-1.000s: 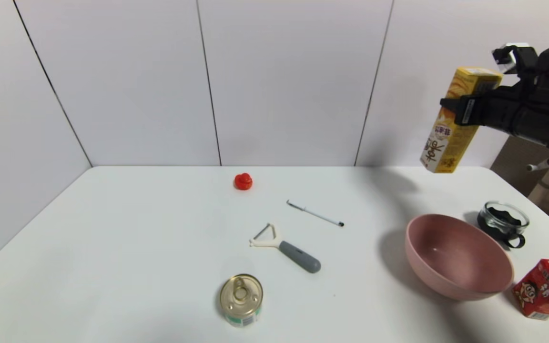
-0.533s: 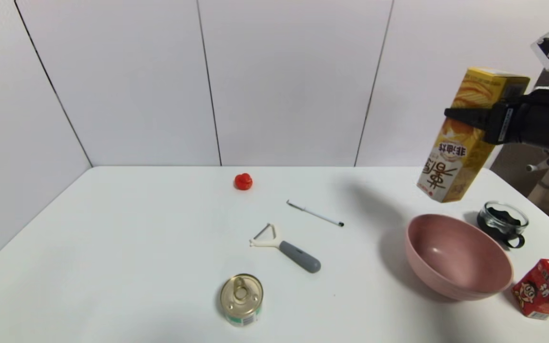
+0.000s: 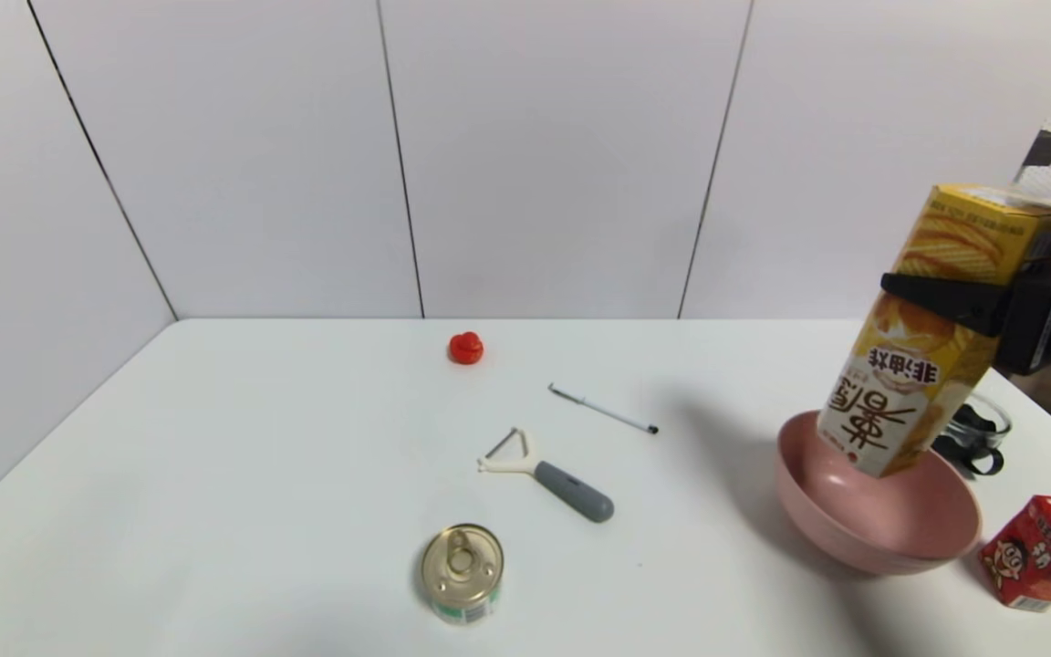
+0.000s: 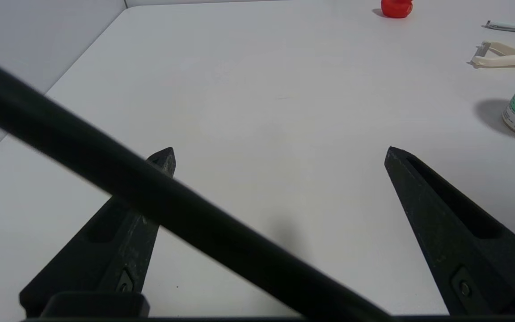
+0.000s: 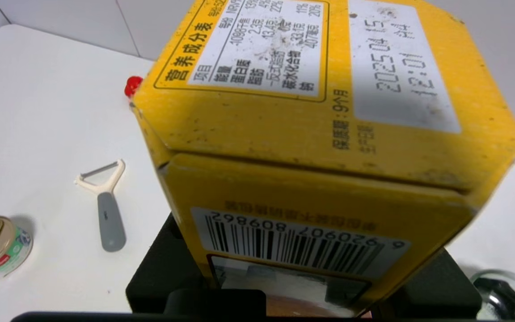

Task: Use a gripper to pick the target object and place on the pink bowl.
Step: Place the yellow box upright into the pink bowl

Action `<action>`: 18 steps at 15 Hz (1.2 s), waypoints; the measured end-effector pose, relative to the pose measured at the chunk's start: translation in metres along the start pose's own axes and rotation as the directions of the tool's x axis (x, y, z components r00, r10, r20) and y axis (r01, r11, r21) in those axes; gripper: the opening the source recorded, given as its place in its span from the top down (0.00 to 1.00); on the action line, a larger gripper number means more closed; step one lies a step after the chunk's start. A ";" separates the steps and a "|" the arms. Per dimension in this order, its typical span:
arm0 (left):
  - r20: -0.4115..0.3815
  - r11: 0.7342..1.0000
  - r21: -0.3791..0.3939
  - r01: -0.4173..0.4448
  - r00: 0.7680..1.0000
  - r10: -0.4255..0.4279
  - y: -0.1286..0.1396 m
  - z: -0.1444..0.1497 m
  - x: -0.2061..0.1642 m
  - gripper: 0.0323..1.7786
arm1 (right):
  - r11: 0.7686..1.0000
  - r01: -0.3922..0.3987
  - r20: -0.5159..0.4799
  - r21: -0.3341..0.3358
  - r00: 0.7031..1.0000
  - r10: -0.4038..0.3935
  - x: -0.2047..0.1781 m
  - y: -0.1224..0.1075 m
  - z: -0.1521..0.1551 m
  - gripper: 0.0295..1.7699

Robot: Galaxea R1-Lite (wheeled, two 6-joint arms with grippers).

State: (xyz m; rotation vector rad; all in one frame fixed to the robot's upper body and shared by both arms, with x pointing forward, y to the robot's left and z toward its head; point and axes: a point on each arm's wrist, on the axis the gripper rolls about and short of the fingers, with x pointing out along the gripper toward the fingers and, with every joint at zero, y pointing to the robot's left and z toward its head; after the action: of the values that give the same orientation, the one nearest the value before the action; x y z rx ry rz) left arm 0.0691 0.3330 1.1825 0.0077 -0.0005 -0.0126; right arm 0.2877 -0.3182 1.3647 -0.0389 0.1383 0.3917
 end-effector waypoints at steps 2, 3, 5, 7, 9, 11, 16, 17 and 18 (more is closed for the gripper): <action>0.000 1.000 0.000 0.000 1.000 0.000 0.000 0.000 0.000 0.05 | 1.000 0.014 -0.002 -0.006 1.000 -0.014 -0.004 -0.001 -0.004 0.53; 0.000 1.000 0.000 0.000 1.000 0.000 0.000 0.000 0.000 0.05 | 1.000 0.022 -0.006 -0.004 1.000 -0.022 -0.005 -0.001 -0.006 0.53; 0.000 1.000 0.000 0.000 1.000 0.000 0.000 0.000 0.000 0.05 | 0.999 0.034 -0.017 -0.001 0.999 -0.034 -0.007 -0.003 -0.010 0.53; 0.000 1.000 0.000 0.000 1.000 0.000 0.000 0.000 0.000 0.05 | 0.999 0.041 -0.034 0.004 0.999 -0.041 -0.007 -0.004 -0.016 0.53; 0.000 1.000 0.000 0.000 1.000 0.000 0.000 0.000 0.000 0.05 | 0.999 0.042 -0.051 -0.001 0.998 -0.042 -0.008 -0.004 -0.022 0.42; 0.000 1.000 0.000 0.001 1.000 -0.001 0.000 0.000 0.000 0.05 | 0.999 0.043 -0.061 0.002 0.997 -0.043 -0.009 -0.004 -0.025 0.33; 0.000 1.000 0.000 0.000 1.000 0.000 0.000 0.000 0.000 0.05 | 0.999 0.044 -0.062 0.005 0.997 -0.043 -0.012 -0.003 -0.027 0.19; 0.000 1.000 0.000 0.000 1.000 0.000 0.000 0.000 0.000 0.05 | 0.999 0.045 -0.045 0.001 0.998 -0.045 -0.014 -0.002 -0.023 0.17; 0.000 1.000 0.000 0.000 1.000 0.000 0.000 0.000 0.000 0.05 | 0.999 0.047 -0.015 -0.003 0.999 -0.047 -0.016 -0.002 -0.016 0.16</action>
State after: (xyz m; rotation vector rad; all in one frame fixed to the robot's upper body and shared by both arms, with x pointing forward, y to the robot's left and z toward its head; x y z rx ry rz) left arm 0.0691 0.3330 1.1825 0.0077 -0.0005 -0.0121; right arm 0.2717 -0.3269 1.3516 -0.0480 0.1517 0.3452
